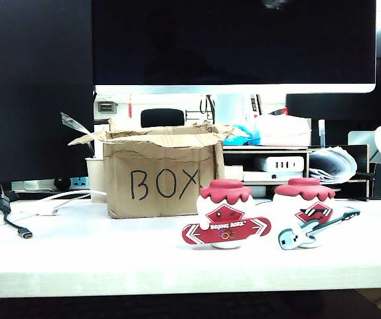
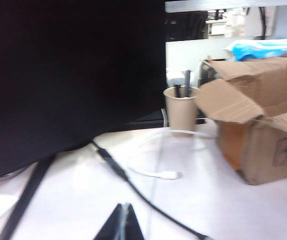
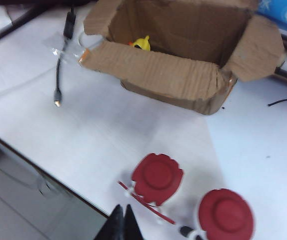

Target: Put the doll that is least similar in size compared to the others into the paper box.

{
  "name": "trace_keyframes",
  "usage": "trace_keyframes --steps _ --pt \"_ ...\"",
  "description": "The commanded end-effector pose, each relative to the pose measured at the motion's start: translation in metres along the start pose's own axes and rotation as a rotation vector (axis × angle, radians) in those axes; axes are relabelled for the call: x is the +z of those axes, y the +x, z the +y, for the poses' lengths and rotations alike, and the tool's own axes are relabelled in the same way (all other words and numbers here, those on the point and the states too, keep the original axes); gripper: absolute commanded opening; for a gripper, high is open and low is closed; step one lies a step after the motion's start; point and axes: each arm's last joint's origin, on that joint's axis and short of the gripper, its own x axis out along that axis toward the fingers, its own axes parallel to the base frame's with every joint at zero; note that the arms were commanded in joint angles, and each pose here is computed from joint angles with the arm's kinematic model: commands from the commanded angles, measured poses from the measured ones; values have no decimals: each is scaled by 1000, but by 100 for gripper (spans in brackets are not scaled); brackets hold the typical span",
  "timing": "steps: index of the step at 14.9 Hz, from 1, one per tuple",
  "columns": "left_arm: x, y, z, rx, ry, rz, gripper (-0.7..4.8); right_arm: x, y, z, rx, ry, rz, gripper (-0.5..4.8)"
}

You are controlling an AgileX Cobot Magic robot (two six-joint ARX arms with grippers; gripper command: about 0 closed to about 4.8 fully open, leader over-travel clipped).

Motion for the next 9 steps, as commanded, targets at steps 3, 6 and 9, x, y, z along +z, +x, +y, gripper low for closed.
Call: trace_keyframes --steps 3,6,9 --pt "0 0 3 13 2 0 -5 -26 -31 -22 -180 85 -172 -5" --pt "0 0 3 14 2 5 -5 -40 -36 -28 -249 110 -228 -5" --pt "0 0 3 13 2 5 -5 -42 -36 -29 -251 107 -221 -4"
